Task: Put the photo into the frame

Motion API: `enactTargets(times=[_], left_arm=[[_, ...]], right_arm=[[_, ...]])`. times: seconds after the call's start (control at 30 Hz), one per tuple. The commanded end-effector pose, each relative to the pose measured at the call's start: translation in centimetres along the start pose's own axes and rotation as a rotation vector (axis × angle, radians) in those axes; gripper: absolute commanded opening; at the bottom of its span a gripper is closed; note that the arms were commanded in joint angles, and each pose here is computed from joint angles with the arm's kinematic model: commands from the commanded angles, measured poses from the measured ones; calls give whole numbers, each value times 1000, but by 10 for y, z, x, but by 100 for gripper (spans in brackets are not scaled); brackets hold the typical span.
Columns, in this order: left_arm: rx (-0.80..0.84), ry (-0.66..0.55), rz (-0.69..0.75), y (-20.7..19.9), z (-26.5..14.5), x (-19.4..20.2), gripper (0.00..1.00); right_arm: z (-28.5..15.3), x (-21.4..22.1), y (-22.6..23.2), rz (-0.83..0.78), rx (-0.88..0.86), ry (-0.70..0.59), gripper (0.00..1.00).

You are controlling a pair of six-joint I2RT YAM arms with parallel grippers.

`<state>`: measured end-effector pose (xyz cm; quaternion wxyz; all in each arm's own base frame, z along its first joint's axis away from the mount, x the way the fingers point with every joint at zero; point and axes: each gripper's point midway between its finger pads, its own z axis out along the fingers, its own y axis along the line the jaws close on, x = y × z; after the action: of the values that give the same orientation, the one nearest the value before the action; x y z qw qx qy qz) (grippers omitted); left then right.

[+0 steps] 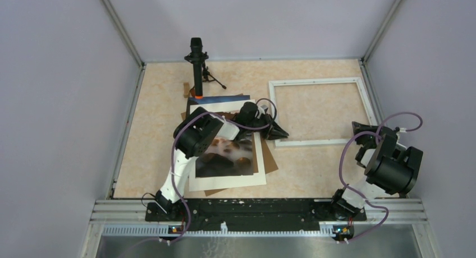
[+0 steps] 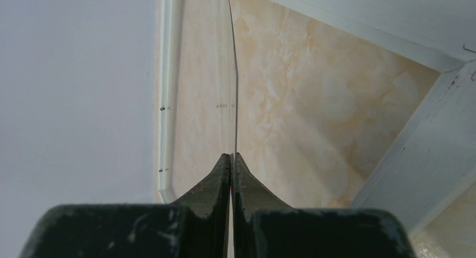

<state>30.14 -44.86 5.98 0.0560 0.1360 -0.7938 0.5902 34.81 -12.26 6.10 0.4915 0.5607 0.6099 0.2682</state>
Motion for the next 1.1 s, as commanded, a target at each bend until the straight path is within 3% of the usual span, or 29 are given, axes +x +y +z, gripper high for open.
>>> enactTargets(times=[0.0,0.17,0.33,0.6,1.07], left_arm=[[-29,-5,24,0,-8,3,23],[-35,10,19,1,-14,8,33],[-43,13,20,5,-20,12,35],[-58,24,35,5,-33,19,47],[-59,44,159,-14,-59,39,52]], right_arm=[[5,-4,13,-22,-51,-18,1],[7,-4,13,-16,-50,-18,3],[8,-4,14,-13,-48,-17,4],[11,-3,16,-17,-40,-10,8],[7,0,9,-56,105,29,55]])
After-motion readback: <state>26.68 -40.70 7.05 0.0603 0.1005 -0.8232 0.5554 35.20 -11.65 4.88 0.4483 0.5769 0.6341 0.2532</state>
